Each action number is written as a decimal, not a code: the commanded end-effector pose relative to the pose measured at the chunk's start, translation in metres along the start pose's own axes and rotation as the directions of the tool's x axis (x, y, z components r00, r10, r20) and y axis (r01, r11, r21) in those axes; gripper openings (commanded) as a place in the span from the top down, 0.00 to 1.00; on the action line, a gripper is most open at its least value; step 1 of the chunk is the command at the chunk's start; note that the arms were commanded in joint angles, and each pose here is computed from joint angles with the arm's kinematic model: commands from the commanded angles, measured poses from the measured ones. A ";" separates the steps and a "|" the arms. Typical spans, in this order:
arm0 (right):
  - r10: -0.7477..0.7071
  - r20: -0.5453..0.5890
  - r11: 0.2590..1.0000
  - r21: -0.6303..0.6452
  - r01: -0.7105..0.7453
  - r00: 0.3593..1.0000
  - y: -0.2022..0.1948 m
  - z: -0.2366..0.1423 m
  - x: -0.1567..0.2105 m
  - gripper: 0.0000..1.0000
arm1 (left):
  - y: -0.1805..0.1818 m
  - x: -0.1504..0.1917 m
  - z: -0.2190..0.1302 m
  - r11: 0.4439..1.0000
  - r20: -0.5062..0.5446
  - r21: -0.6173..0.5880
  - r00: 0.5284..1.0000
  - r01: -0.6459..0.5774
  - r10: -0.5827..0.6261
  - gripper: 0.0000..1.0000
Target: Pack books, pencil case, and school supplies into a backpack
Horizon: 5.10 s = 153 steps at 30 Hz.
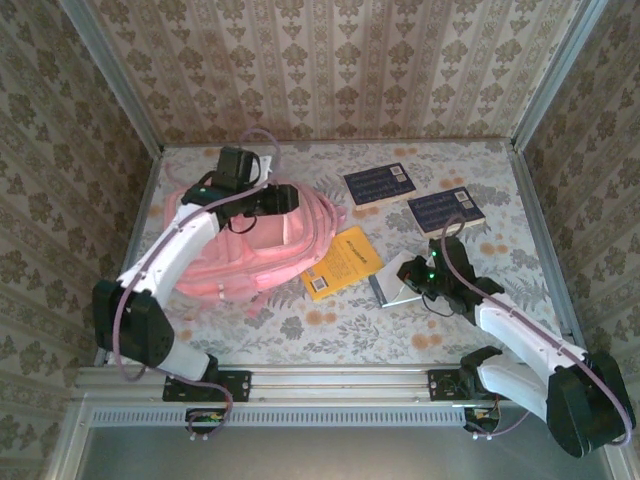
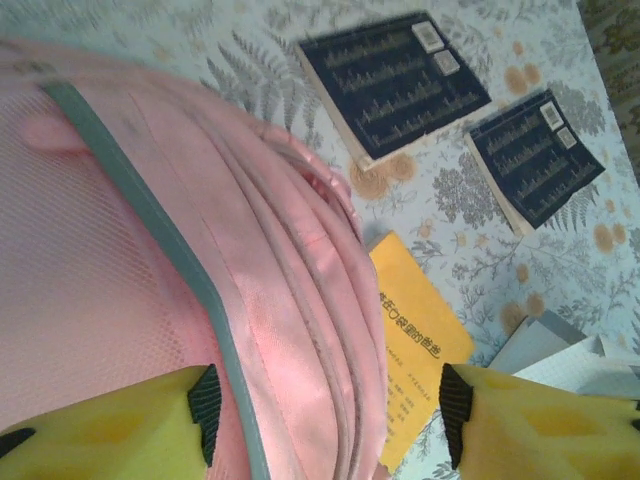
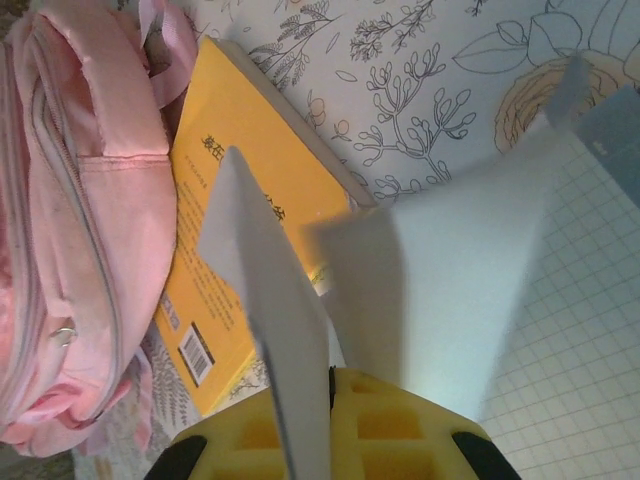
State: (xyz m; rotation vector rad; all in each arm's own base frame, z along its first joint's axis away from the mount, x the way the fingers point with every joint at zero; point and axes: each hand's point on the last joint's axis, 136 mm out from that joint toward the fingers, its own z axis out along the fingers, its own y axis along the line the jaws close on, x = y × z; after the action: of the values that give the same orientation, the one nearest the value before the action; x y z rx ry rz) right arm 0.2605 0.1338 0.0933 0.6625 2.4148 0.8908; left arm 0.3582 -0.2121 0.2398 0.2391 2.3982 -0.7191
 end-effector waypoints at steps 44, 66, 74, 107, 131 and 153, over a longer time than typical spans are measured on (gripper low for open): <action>0.394 -0.016 0.873 -0.306 -0.380 0.919 0.024 -0.019 -0.007 1.00 | -0.129 0.158 0.111 0.911 -0.207 0.163 0.916 0.380 -0.345 0.30; 0.419 -0.036 0.859 -0.308 -0.409 0.907 0.025 -0.010 -0.009 1.00 | -0.143 0.189 0.155 0.786 -0.326 0.216 0.801 0.579 -0.501 0.41; 0.429 -0.020 0.860 -0.296 -0.415 0.903 0.017 -0.009 -0.007 1.00 | -0.150 0.185 0.161 0.761 -0.329 0.259 0.795 0.595 -0.510 0.68; -0.253 0.036 0.839 -0.490 0.238 0.967 0.108 -0.068 0.002 0.02 | -0.161 0.065 -0.010 0.781 -0.078 0.570 0.963 0.255 -0.258 1.00; -0.196 -0.011 0.676 -0.726 0.127 0.981 0.161 -0.086 -0.011 0.50 | -0.141 0.074 -0.037 0.749 -0.072 0.620 0.968 0.233 -0.241 1.00; -0.254 -0.086 0.634 -0.767 0.099 0.963 0.165 -0.080 0.022 0.55 | -0.121 0.071 -0.018 0.798 -0.072 0.548 0.965 0.250 -0.253 1.00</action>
State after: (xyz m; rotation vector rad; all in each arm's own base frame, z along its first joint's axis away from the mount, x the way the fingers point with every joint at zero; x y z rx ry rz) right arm 0.2518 0.2122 0.2366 0.1209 1.9691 1.7382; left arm 0.2433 -0.3055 0.2613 0.1382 2.1893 -1.6001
